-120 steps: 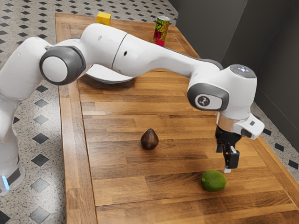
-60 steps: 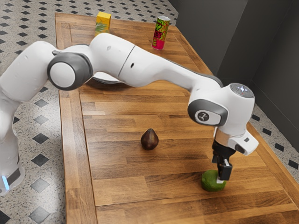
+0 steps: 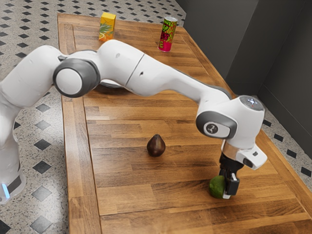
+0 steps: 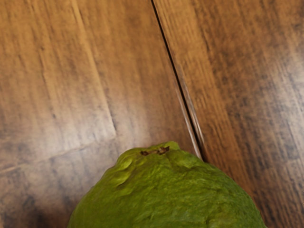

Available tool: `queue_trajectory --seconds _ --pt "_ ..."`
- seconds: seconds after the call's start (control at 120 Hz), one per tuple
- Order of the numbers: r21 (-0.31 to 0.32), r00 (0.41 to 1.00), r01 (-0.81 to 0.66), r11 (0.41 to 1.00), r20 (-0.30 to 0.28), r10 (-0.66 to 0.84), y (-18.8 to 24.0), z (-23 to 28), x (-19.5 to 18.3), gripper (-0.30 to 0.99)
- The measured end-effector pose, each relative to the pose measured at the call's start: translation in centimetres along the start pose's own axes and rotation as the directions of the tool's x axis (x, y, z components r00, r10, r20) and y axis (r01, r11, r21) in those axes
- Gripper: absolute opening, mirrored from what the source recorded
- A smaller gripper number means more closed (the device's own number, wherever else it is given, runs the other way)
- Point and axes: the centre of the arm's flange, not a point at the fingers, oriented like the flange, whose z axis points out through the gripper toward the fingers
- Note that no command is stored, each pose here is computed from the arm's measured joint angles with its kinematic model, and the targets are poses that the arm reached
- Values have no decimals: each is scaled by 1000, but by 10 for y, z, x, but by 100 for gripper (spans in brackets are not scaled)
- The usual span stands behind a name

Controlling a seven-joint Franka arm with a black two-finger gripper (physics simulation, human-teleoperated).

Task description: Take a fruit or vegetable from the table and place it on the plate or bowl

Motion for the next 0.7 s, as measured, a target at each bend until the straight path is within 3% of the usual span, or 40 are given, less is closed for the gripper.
queue_trajectory --seconds 0.183,0.308,0.517,0.7 --pt "-19 1000 11 1000 12 -10 1 8 0 43" --pt "-15 1000 15 1000 5 -15 0 4 0 35" --pt "-2 999 30 1000 -31 -30 -1 -27 0 35" --pt "60 990 138 989 -19 -137 -47 -51 -4 36"
